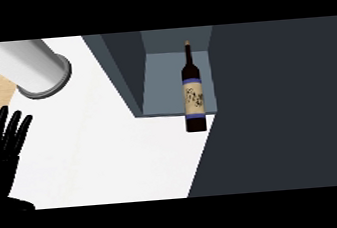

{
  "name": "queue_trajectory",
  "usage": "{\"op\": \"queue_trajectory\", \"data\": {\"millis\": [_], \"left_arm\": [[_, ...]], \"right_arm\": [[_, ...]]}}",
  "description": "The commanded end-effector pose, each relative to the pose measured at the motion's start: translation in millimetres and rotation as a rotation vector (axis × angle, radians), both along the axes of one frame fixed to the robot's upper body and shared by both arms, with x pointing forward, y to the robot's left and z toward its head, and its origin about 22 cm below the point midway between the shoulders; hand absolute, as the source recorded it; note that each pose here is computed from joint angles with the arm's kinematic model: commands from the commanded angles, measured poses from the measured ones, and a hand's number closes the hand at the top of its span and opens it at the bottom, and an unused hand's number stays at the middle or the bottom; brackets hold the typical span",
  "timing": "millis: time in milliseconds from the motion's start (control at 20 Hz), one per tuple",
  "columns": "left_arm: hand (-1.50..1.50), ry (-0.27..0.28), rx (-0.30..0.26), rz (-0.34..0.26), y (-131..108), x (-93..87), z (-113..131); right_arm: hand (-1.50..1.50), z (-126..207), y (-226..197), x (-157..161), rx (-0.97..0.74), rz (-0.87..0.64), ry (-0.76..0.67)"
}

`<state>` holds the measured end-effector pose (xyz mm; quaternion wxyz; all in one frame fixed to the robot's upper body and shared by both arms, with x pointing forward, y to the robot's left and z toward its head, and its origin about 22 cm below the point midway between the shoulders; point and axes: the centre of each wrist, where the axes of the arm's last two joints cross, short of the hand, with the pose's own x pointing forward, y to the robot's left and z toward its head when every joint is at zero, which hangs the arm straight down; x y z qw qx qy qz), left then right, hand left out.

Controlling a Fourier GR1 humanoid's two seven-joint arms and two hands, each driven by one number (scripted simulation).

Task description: Pick up the wine, place it into the cabinet and close the cabinet

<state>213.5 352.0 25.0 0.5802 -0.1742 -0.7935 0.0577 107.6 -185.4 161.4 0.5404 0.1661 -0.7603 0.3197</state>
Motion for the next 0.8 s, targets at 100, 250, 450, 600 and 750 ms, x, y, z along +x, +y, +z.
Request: {"op": "queue_trajectory", "data": {"millis": [100, 250, 450, 600, 750], "left_arm": [[-1.5, -0.02, 0.003, -0.028, 5, 8.5, 13], [-1.5, -0.001, -0.009, -0.025, 6, 1.3, 2], [-1.5, 0.006, -0.013, -0.025, 15, 2.0, -3], [-1.5, 0.032, 0.005, -0.031, 20, -3.2, -3], [-1.5, 0.009, -0.003, -0.004, 38, 1.6, 10]], "right_arm": [[1.5, 17, 37, 0, 0.158, 0.163, 0.051], [1.5, 15, 56, 14, 0.162, 0.157, 0.068], [1.5, 31, 90, 41, 0.128, 0.152, 0.039], [1.5, 57, 122, 54, 0.141, 0.155, 0.05], [1.5, 64, 153, 75, 0.133, 0.11, 0.049]]}}
